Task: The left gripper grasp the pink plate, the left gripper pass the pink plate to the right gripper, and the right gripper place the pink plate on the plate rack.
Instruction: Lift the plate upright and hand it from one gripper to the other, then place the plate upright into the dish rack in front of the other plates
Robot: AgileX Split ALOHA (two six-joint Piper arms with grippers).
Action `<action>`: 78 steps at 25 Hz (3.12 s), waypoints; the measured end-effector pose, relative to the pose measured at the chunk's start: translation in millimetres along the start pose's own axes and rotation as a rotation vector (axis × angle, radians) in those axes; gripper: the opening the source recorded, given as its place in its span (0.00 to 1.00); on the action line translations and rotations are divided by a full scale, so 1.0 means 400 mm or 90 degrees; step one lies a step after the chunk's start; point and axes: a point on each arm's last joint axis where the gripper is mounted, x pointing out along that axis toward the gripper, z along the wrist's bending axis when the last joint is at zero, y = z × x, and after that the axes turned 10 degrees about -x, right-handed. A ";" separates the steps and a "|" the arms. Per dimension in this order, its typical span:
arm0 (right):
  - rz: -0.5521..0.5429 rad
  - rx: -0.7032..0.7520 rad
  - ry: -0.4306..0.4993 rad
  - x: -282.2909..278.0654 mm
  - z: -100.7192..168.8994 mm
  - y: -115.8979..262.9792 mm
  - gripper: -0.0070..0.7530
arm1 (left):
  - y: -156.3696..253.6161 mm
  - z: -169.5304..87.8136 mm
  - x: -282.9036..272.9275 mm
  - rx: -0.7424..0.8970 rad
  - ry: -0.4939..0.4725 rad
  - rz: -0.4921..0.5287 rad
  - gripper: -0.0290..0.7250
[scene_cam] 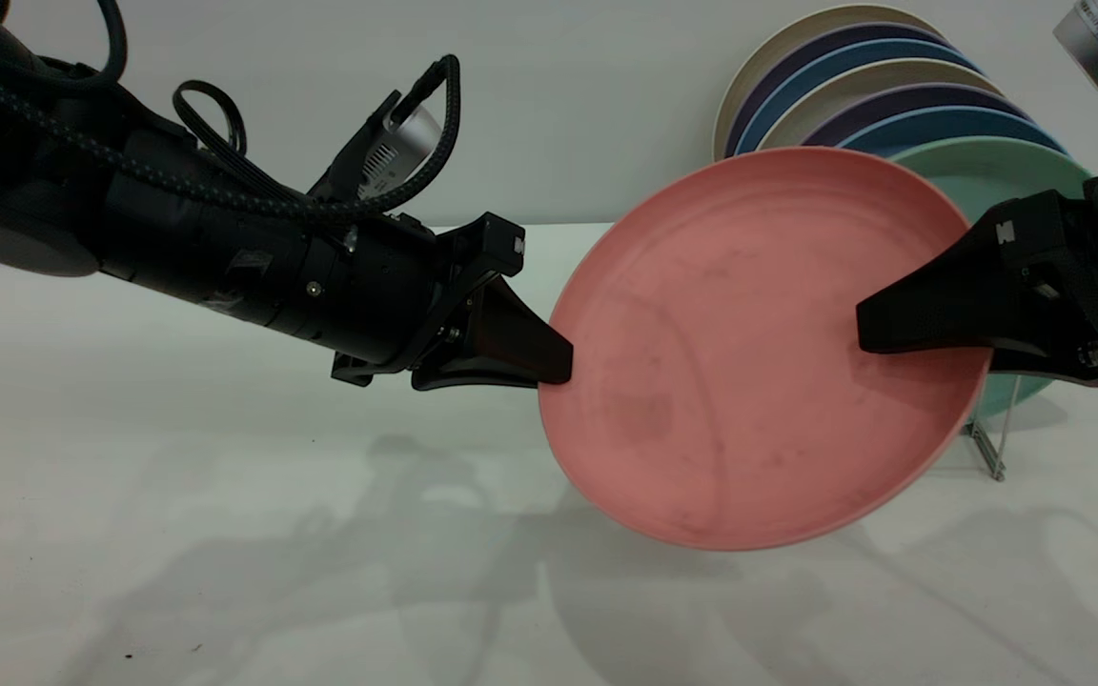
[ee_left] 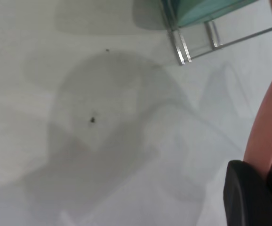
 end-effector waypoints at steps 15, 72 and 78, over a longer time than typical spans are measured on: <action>0.002 0.020 0.024 0.000 -0.009 0.001 0.13 | -0.003 -0.004 -0.009 0.019 0.035 0.007 0.20; 0.190 -0.868 0.199 -0.173 0.020 -0.394 0.13 | -0.014 0.259 -0.230 -0.092 -0.227 0.161 0.72; 0.211 -0.863 0.193 -0.136 -0.019 -0.405 0.13 | -0.014 0.259 -0.230 -0.092 -0.227 0.161 0.72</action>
